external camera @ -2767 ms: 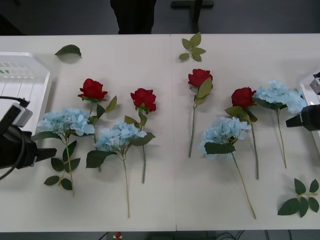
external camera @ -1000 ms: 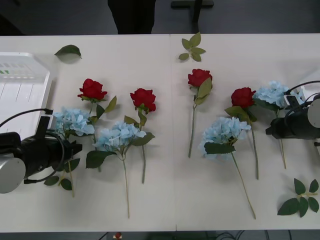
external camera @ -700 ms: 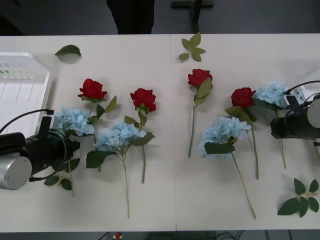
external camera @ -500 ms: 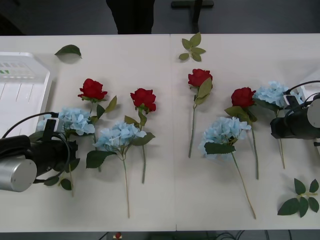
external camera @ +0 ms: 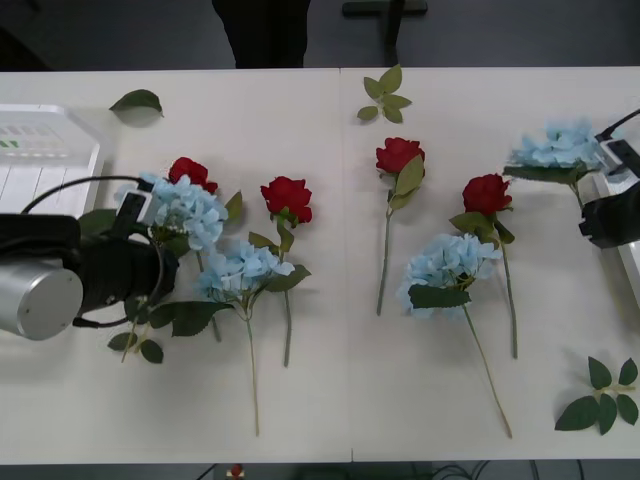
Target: Place the red flowers into the right box and the blue flowers into the left box. If a person shows an open palm, hand one flower to the person first, then continue sorting.
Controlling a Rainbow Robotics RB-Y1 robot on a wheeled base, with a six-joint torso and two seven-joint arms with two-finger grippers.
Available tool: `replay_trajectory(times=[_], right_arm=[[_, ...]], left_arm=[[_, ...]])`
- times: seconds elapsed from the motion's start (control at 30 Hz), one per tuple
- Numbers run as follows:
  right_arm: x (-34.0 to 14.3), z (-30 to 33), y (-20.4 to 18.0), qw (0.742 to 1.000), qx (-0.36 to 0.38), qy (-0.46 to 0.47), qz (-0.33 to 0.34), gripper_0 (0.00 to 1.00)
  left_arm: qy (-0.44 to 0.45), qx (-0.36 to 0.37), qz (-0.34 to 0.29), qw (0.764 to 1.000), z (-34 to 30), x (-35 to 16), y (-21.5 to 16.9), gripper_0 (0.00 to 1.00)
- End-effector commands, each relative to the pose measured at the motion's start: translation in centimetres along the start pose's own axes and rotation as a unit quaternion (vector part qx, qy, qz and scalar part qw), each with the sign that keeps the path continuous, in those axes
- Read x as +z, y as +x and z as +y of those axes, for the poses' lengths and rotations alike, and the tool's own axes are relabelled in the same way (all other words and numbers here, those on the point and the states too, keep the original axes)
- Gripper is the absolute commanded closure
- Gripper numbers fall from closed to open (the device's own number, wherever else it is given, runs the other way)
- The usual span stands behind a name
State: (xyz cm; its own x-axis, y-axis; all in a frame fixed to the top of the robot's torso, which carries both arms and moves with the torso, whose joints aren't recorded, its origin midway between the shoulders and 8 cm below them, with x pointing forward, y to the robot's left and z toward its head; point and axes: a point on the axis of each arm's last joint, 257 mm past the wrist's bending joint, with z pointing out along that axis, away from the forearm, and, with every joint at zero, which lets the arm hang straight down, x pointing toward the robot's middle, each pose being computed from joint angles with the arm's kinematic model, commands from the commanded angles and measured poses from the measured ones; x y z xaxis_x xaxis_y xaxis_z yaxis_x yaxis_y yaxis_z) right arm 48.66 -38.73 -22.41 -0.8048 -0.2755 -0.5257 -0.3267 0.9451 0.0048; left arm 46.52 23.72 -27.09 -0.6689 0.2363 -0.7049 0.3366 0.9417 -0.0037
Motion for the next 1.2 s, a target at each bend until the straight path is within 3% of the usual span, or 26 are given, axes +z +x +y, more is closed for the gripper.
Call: replay_trajectory(times=[0.03,0.23,0.33,0.5,0.97,1.2], right_arm=[[-4.3,2.9,-5.3,0.990,-0.100,-0.038,-0.088,1.00],[-6.8,8.6,-8.0,0.968,-0.128,-0.142,-0.162,1.00],[-9.1,14.5,-9.9,0.935,-0.139,-0.246,-0.214,1.00],[-11.6,20.0,-11.7,0.895,-0.142,-0.336,-0.258,1.00],[-19.1,31.9,-16.8,0.794,-0.143,-0.459,-0.372,1.00],[-19.7,35.4,-17.7,0.777,-0.122,-0.485,-0.383,1.00]], left_arm=[[-0.002,0.001,-0.055,0.998,-0.8,-2.4,-7.9,1.00],[-0.046,0.002,-0.057,0.997,3.6,-4.1,-11.4,1.00],[-0.106,-0.015,-0.053,0.993,10.9,-6.2,-13.5,1.00],[-0.166,-0.012,-0.044,0.985,19.1,-8.8,-14.9,1.00],[-0.239,-0.028,-0.060,0.969,31.8,-13.7,-11.2,1.00],[-0.241,-0.034,-0.072,0.967,34.7,-14.5,-8.0,1.00]])
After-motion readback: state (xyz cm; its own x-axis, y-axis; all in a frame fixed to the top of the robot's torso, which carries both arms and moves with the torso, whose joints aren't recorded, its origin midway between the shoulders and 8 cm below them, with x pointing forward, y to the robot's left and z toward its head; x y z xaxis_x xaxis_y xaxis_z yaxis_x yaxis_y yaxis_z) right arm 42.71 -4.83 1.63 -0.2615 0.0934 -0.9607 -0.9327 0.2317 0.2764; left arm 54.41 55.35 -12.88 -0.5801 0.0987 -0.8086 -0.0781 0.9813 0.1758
